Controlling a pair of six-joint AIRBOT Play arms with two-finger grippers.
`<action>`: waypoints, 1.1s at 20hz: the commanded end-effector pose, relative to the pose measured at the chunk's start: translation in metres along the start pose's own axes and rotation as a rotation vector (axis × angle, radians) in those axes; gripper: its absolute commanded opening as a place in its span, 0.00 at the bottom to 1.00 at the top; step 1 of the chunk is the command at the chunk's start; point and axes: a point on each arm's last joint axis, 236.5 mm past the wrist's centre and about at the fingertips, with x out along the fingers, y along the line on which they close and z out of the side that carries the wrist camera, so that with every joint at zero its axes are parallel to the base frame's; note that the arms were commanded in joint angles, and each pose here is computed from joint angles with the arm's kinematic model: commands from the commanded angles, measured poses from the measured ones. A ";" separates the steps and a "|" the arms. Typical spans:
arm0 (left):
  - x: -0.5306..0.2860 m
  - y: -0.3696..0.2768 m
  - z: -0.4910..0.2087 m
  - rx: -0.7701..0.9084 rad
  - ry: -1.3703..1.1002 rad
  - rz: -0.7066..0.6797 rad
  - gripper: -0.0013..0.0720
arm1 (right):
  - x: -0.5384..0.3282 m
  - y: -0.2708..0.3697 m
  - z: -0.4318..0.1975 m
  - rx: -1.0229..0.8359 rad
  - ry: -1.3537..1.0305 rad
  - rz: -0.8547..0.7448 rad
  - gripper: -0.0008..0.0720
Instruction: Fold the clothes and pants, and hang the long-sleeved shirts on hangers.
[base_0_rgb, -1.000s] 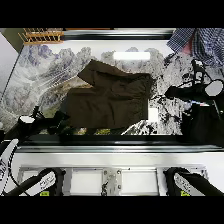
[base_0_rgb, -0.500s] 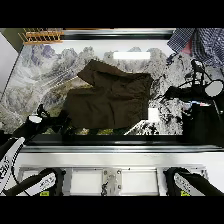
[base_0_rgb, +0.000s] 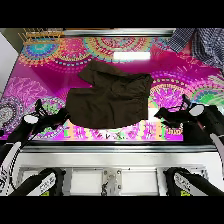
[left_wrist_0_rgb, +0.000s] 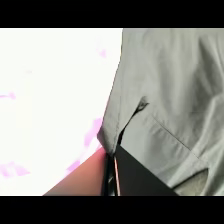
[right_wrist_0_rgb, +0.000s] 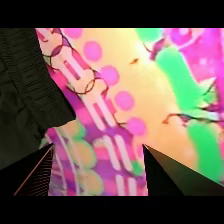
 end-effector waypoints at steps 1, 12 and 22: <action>-0.004 -0.004 -0.002 0.026 0.004 -0.010 0.02 | 0.042 0.023 -0.006 0.172 -0.047 0.151 0.82; -0.004 -0.004 -0.002 0.026 0.004 -0.010 0.02 | 0.076 0.046 0.017 0.162 -0.222 0.181 0.46; -0.017 -0.021 0.021 0.044 -0.039 -0.043 0.02 | 0.049 0.073 0.041 -0.048 -0.325 0.213 0.04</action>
